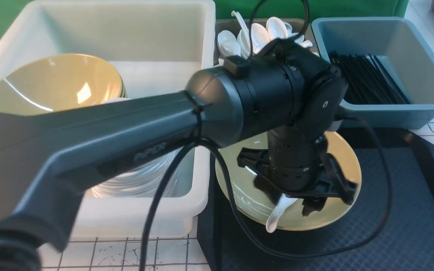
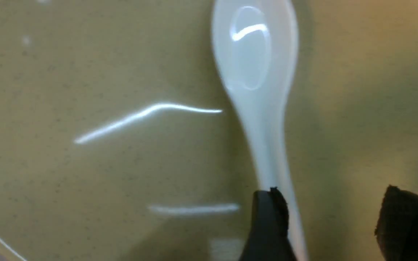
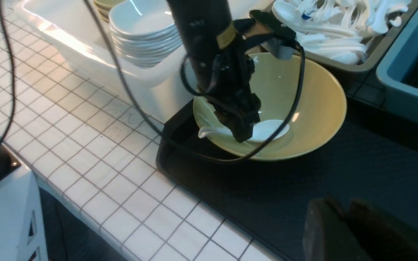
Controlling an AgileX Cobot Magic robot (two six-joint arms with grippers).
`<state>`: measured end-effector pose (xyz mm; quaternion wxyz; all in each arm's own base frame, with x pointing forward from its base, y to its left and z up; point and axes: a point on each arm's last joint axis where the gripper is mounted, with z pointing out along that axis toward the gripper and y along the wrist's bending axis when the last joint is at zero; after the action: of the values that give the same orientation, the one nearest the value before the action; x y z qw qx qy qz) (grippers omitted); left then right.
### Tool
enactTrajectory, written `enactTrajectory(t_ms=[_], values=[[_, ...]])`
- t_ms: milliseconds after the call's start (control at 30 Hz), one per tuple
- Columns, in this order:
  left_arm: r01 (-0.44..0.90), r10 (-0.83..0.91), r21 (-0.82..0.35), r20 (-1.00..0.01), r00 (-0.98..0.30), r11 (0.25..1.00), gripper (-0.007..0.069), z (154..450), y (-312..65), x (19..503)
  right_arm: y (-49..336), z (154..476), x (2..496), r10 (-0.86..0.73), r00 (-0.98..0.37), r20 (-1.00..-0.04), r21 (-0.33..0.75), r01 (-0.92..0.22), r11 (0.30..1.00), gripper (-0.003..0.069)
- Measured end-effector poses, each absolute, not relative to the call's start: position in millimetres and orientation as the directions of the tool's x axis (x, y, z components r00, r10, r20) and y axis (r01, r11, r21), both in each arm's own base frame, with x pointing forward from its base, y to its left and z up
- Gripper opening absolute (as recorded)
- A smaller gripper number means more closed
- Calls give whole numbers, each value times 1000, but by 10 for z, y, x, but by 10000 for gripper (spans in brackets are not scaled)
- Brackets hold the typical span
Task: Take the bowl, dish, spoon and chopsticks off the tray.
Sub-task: Use the left arm to grab the soup spoon in the middle
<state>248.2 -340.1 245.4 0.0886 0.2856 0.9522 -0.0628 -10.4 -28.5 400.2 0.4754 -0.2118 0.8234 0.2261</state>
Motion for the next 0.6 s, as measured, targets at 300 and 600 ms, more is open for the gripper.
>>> enactTrajectory(t_ms=[300, 600], values=[[476, 459, -182, -130, -879, 860, 395, 2379, -3264, 2693, -226, 3893, -67, -162, -488, -857, 170, -565, 807, 88], [501, 501, -167, -41, -864, 850, 395, 2194, -3276, 2678, -213, 3865, -56, -168, -496, -852, 168, -564, 809, 98]])
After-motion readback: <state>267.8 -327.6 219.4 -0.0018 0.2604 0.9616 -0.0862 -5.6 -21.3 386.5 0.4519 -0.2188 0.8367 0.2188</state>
